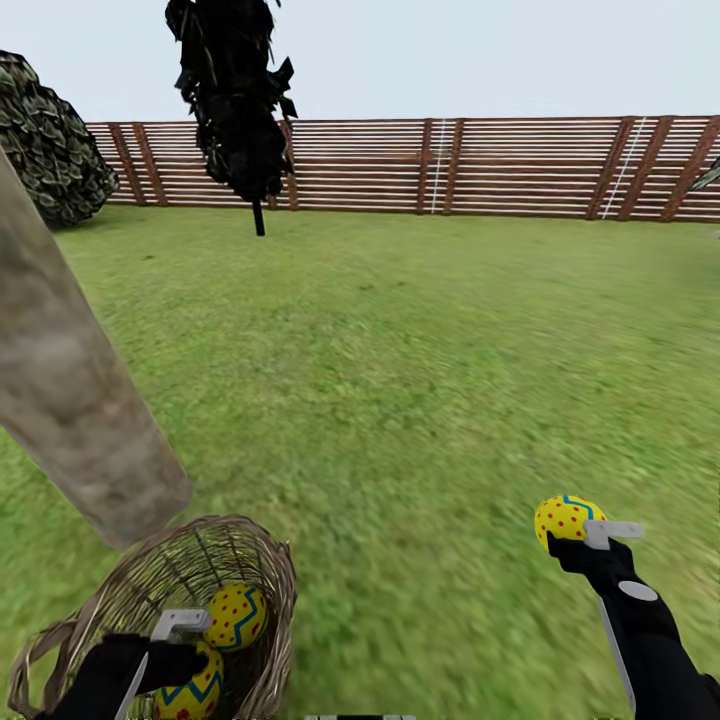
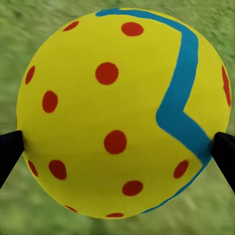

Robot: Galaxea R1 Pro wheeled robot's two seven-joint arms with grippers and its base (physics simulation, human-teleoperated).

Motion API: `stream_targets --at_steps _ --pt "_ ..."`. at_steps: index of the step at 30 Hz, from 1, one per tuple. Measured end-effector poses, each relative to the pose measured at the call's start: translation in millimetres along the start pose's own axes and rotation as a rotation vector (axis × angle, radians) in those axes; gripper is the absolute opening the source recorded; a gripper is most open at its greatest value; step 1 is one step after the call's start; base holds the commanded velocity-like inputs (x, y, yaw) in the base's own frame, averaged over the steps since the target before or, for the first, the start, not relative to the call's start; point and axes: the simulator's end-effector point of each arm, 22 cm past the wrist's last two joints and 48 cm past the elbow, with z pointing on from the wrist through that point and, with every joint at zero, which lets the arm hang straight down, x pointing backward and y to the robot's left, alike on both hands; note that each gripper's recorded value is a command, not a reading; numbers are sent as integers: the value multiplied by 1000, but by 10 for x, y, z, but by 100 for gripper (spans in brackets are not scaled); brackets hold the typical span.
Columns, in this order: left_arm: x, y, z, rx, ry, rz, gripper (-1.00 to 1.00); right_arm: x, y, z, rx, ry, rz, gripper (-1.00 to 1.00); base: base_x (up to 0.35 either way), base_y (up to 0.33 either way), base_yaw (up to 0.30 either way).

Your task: Take the three Easter eggs out of the wicker basket on the lawn in the garden, then place them on the lawn next to a single tree (choose any tree) so that all three eggs are next to the same tree and none are left in the basket.

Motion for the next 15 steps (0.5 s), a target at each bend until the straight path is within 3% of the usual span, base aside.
stream_targets --at_steps 15 --pt "237 5 202 -2 67 2 100 309 108 138 -9 59 -15 -100 0 0 0"
